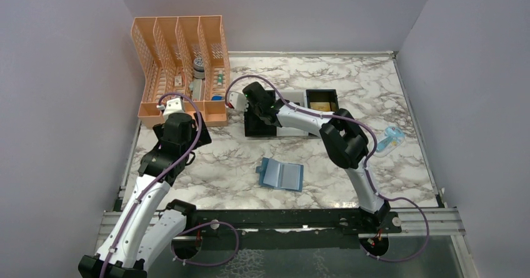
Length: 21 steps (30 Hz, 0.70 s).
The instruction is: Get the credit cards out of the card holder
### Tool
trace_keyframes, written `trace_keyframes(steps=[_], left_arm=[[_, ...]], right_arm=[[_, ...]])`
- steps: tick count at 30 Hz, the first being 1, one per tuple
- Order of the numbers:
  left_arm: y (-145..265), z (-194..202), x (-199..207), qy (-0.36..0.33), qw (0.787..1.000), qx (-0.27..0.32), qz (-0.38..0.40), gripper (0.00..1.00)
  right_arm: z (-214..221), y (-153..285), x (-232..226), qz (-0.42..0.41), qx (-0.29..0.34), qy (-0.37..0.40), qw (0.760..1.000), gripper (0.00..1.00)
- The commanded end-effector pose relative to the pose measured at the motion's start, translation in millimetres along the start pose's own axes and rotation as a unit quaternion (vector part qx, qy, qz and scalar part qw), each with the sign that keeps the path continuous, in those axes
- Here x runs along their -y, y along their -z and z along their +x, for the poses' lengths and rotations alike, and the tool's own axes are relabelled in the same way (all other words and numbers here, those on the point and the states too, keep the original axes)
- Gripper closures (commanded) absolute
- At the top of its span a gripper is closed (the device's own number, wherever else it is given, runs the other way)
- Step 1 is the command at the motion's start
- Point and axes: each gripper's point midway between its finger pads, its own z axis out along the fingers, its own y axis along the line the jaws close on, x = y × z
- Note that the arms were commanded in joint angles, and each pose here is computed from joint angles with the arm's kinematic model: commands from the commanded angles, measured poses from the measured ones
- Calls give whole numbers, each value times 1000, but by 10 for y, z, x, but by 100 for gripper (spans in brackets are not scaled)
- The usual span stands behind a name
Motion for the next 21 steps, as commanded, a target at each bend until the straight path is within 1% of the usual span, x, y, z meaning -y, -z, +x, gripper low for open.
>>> trace_keyframes(steps=[1,5,10,18,21], left_arm=[[5,-57,36,2,1000,11,11,1],[-16,-28,50,-1,1000,4,13,1],[-34,-4,67,-4,1000,-2,15,1],[-46,11,85,-7,1000,-7,19,1],[-48,11,92,-7,1000,-8,21,1]], right_arm=[[-36,-78,-117,-18,8,18,1000,95],[-43,-71,-222,-42,18,23,999,94],[-2,-90,-318,-59,16,30,998,94],[57,-96,-339,-64,22,46,997,94],[86,-90,-311,-52,21,54,997,88]])
